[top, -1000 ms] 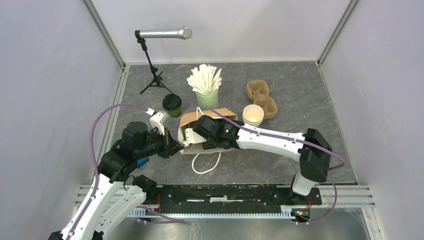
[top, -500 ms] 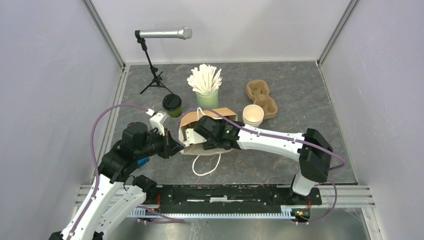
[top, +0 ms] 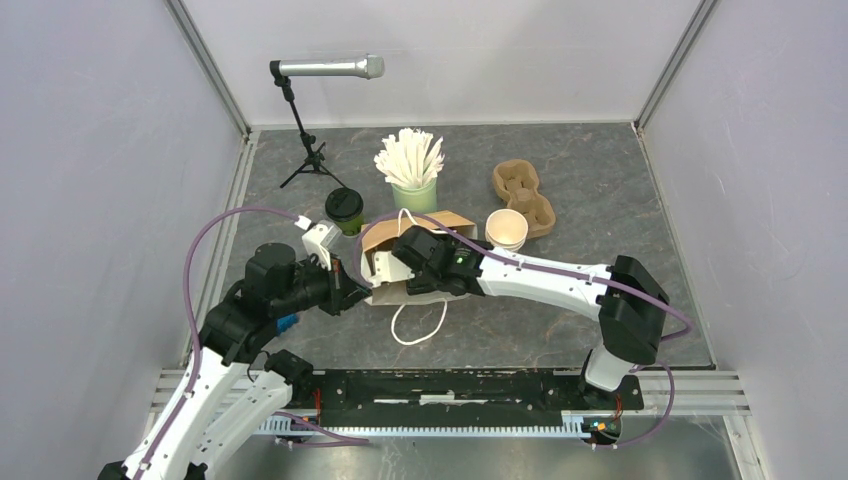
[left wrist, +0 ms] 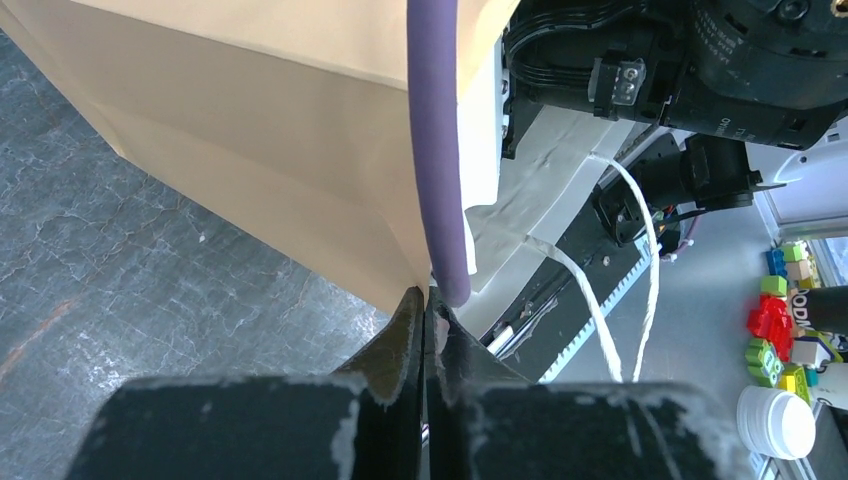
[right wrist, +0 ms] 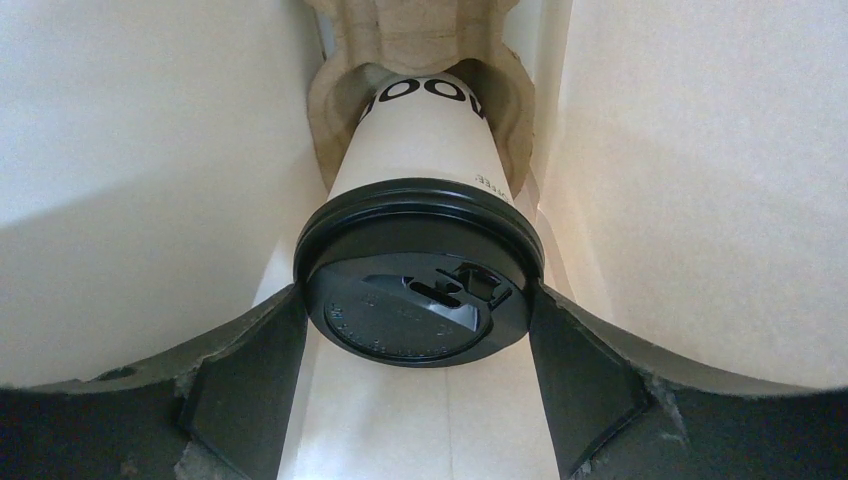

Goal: Pack the takeout coffee

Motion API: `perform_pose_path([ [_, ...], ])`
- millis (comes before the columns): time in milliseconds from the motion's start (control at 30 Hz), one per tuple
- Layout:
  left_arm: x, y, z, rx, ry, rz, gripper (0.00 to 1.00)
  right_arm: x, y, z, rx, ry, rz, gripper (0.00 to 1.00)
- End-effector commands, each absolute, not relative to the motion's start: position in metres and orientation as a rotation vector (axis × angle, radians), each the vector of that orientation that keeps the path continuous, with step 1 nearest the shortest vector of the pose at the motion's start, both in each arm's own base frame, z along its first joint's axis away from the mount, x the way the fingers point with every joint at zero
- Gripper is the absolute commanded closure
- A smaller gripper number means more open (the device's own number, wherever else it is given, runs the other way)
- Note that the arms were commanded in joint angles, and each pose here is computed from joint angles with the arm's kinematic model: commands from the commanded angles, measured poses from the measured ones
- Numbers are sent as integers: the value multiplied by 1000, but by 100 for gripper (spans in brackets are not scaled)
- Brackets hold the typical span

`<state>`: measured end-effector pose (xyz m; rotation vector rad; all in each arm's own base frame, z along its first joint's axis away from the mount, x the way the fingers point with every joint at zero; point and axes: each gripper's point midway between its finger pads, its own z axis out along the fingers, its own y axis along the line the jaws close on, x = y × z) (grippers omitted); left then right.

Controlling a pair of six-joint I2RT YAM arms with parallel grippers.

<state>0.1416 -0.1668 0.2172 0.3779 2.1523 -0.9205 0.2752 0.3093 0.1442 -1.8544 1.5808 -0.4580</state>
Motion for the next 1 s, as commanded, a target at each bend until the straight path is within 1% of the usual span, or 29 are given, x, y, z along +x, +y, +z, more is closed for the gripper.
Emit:
perform_pose_path([
  [0, 134, -186, 246, 471, 2024, -1068, 98, 280, 313, 142, -1825, 1589, -422, 16],
  [200, 136, -185, 245, 467, 2034, -1054, 98, 278, 319, 149, -1824, 1567, -372, 11],
  [300, 136, -184, 243, 459, 2041, -1050, 98, 276, 320, 153, -1826, 1554, -348, 5],
  [333, 136, -184, 243, 455, 2041, -1046, 98, 275, 320, 153, -1825, 1553, -344, 5],
  [967, 143, -176, 237, 387, 2084, -985, 98, 257, 317, 180, -1817, 1500, -210, 7],
])
